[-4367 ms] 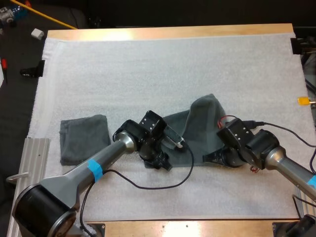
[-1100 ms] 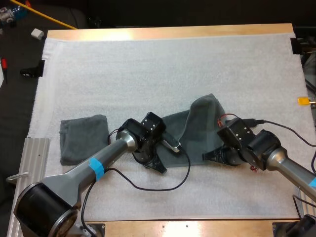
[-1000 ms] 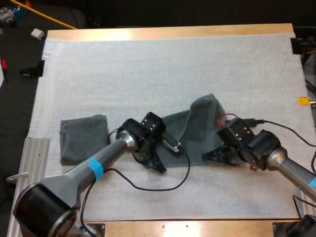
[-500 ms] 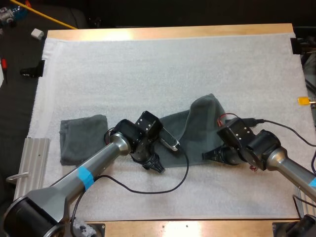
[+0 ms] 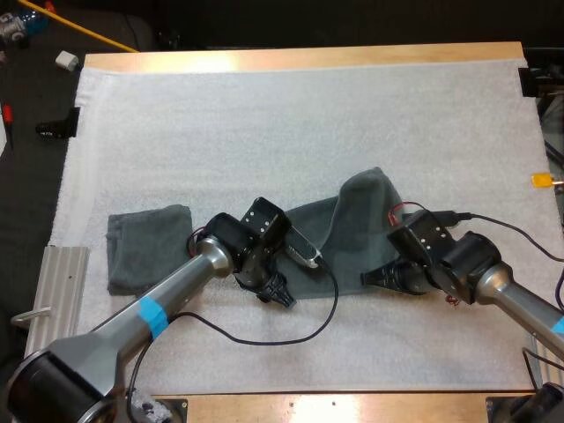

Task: Pick towel from pile, fold and stack

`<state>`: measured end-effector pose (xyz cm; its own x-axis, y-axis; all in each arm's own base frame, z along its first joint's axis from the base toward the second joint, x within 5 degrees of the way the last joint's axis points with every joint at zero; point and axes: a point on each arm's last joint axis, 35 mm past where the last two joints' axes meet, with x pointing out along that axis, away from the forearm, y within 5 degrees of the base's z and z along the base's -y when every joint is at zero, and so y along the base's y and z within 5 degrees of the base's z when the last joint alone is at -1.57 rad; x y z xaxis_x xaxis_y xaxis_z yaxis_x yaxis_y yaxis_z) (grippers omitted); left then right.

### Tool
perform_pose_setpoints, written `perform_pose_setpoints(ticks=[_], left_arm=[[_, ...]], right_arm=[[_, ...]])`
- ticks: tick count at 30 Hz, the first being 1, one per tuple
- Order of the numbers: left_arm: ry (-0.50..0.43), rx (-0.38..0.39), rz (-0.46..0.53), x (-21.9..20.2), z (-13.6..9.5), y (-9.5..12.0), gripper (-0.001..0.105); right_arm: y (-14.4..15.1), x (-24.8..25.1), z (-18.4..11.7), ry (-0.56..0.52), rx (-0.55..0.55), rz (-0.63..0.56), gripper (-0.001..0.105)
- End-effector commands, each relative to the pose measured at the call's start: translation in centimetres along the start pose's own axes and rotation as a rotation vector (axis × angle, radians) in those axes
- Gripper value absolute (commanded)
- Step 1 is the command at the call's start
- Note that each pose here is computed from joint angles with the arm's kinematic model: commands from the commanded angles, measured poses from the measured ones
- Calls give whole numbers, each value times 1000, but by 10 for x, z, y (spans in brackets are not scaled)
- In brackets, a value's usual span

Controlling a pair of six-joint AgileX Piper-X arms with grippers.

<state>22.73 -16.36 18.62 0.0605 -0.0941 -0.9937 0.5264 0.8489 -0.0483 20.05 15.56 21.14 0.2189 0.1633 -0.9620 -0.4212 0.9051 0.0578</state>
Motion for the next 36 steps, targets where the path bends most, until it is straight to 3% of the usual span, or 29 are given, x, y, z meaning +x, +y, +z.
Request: perform_pose_setpoints(ticks=[1,7,13,16,18,20,27,36], left_arm=[[40,-3,21,13,1,0,48],[89,-7,30,26,1,0,40],[116,-9,30,32,0,0,20],[130,-11,27,35,-1,0,5],[119,-13,31,33,1,1,8],[111,-15,33,31,1,1,1],[91,-12,29,23,0,0,0],[-20,-6,21,-18,-8,-1,0]], right_arm=[[0,-2,0,-1,-2,-1,0],[0,-3,0,-1,-1,0,0],[-1,-2,0,2,2,-3,0],[-1,-3,0,-1,2,-2,0],[0,-3,0,-5,-2,2,0],[0,-3,0,-2,-5,0,0],[0,-2,0,-3,-7,1,0],[1,-5,2,-28,-11,10,0]])
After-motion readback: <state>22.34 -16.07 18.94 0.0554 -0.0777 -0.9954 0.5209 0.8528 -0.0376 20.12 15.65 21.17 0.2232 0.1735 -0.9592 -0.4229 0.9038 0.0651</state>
